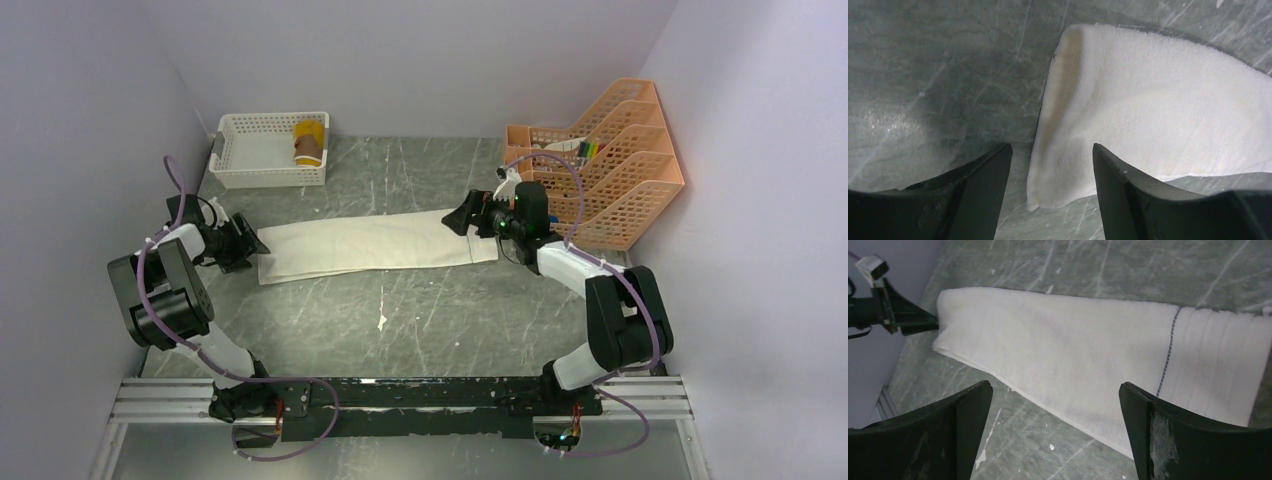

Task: Roll the towels
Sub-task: Fold the towel at the center of the board.

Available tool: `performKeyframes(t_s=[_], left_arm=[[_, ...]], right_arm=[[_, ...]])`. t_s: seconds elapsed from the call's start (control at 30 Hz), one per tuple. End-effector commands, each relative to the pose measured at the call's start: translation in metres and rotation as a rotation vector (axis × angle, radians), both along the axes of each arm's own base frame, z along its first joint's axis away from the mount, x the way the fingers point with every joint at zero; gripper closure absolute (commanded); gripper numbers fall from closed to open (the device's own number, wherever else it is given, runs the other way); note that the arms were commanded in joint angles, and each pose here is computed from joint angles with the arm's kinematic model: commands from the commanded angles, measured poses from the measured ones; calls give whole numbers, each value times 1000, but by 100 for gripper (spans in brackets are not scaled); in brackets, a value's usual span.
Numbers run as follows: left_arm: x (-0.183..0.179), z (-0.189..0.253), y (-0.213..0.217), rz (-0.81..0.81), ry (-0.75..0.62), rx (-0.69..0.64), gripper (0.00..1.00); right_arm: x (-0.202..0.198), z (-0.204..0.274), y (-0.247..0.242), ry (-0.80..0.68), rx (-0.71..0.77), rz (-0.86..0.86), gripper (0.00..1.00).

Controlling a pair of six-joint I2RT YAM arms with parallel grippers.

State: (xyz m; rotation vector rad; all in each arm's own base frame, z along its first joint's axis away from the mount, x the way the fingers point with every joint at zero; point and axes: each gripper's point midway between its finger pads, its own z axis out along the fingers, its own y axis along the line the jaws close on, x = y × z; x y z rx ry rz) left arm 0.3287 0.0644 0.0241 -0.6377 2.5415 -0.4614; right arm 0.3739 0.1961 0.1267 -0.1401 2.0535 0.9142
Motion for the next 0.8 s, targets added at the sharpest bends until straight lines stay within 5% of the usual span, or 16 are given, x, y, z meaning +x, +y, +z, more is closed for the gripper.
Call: performKeyframes(t_s=[0.0,0.47,0.5,0.53,0.57,0.77], left_arm=[[-2,-16,-7,-63,32,-84,30],[-16,-37,-32,-130,84,-230,55],[-15,-37,-31,-127,85,-221,61],[-14,-36,-29,-122,86,-212,83],[-14,-36,-27,-112,92,-199,92],[-9,-10,1,-17,55,-38,93]], right_arm=[[-5,24,9,-66,53,52,0],[-13,31,18,-83,88,126,0],[-13,31,19,-83,90,129,0],[-14,31,19,-83,91,133,0],[-14,31,20,-82,92,136,0],[-18,30,21,-75,93,144,0]])
